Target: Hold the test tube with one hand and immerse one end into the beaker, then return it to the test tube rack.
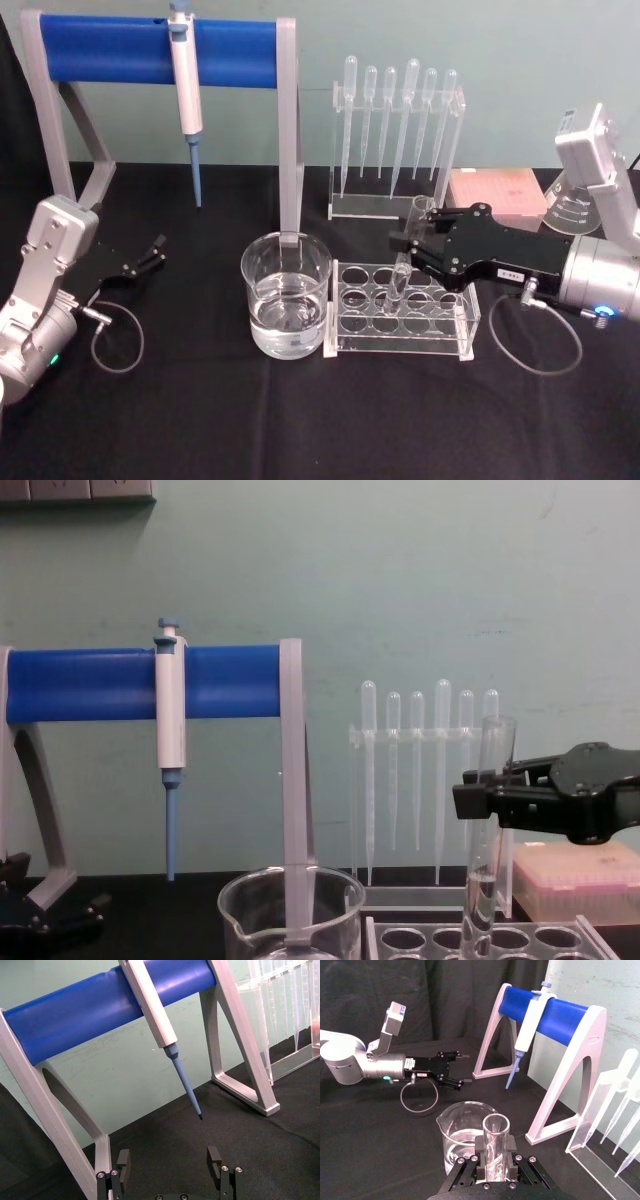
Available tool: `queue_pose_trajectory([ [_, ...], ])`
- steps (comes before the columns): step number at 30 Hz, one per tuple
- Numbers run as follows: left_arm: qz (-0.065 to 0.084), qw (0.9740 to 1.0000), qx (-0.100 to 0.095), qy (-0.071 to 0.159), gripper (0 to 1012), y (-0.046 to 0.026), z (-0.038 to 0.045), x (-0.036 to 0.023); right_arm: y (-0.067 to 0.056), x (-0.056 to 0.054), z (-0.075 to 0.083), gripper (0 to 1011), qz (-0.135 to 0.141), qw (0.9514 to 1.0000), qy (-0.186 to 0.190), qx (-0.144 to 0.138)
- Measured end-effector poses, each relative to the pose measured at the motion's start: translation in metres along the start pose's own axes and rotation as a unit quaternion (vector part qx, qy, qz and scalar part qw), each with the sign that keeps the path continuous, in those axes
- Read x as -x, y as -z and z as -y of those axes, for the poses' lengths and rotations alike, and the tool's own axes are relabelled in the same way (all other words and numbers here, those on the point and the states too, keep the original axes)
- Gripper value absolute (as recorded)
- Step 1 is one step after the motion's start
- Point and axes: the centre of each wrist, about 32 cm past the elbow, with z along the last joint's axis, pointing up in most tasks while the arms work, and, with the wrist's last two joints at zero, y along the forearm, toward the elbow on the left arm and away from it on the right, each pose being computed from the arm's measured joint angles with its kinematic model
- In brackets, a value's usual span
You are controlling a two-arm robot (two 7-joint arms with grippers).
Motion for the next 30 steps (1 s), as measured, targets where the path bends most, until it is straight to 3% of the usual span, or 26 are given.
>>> queue_pose_trajectory([
  [30, 0.0, 1.0, 0.0, 0.0, 1000, 0.0, 0.0, 0.0, 0.022, 0.005, -0.007, 234, -0.017, 0.9998, 0.008, 0.008],
])
